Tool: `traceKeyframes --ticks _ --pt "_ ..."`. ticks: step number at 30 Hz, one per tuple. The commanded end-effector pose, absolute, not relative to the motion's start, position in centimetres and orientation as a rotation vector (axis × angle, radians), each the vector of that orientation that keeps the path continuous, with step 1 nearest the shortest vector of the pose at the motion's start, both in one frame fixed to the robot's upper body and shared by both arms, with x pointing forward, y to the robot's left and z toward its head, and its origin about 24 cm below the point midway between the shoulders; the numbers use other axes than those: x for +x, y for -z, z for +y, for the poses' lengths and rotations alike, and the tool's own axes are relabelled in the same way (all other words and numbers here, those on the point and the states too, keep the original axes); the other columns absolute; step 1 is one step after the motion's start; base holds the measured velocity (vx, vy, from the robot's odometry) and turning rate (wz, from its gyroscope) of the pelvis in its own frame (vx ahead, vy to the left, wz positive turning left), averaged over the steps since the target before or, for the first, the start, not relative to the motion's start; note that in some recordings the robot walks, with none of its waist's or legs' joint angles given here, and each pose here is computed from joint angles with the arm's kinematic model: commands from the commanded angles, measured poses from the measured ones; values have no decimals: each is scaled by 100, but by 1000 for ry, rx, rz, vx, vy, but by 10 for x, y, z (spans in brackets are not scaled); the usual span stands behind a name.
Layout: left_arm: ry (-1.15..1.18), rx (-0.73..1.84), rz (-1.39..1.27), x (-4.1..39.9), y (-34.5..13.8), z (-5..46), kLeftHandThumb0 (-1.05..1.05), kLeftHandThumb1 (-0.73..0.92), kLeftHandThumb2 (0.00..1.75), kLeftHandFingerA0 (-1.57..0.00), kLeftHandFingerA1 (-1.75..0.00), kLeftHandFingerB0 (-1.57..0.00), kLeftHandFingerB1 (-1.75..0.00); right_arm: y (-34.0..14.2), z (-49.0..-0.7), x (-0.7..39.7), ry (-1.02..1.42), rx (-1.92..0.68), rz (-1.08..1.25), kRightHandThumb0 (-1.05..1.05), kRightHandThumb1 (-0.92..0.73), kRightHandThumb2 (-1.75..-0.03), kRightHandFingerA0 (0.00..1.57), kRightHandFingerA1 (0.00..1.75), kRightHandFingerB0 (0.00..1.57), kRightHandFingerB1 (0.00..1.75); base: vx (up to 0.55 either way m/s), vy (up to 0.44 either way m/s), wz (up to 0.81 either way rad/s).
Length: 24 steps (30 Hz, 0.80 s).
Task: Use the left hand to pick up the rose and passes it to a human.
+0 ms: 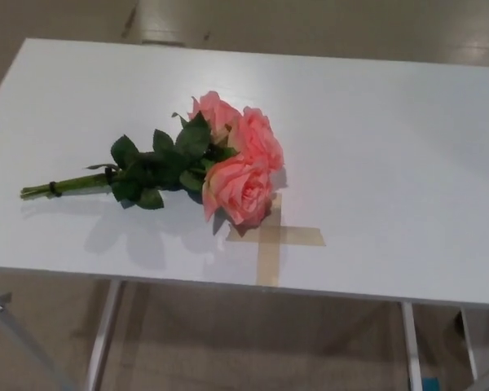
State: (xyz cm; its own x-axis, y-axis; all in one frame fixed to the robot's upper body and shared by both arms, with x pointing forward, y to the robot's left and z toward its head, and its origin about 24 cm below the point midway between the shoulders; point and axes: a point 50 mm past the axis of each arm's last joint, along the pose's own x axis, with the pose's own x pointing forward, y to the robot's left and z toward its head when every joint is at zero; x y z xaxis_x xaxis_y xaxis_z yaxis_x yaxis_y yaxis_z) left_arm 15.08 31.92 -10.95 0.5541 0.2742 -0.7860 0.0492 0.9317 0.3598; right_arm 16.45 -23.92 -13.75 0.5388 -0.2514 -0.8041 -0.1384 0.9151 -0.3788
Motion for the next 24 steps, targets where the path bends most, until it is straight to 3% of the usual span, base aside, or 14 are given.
traceKeyframes --ticks 1,9,10,11,15,22,23,24 --pt "-121 367 984 141 112 321 -40 59 58 -50 -38 -38 -34 141 -243 153 93 -425 1017 -37 -66 -58 73 48 52 40 0 0 0" --pt "-110 362 1014 123 118 320 -40 51 56 -50 -38 -27 -31 148 -243 129 90 -434 1060 -37 -66 -58 73 48 53 41 0 0 0" --pt "-90 376 1031 116 120 319 -40 49 55 -41 -36 -25 -30 151 -244 121 90 -436 1076 -37 -66 -58 73 48 52 40 0 0 0" --pt "-77 378 1035 113 121 319 -48 42 66 -28 -41 -20 -36 152 -244 117 89 -436 1081 -37 -65 -58 73 48 52 40 0 0 0" --pt "22 403 1015 106 120 317 -51 41 66 -24 -40 -19 -36 155 -245 101 78 -440 1109 -36 -65 -60 71 48 51 41 0 0 0" --pt "295 419 760 97 87 299 -55 40 68 -36 -44 -30 -40 158 -247 83 65 -443 1132 -36 -65 -60 71 48 51 41 0 0 0" --pt "320 412 725 98 80 297 -48 46 54 -41 -37 -36 -33 157 -247 85 67 -441 1128 -36 -65 -60 71 48 51 41 0 0 0" --pt "340 405 697 99 73 295 -48 46 54 -41 -37 -36 -33 157 -247 87 68 -439 1124 -36 -65 -60 71 48 51 41 0 0 0"
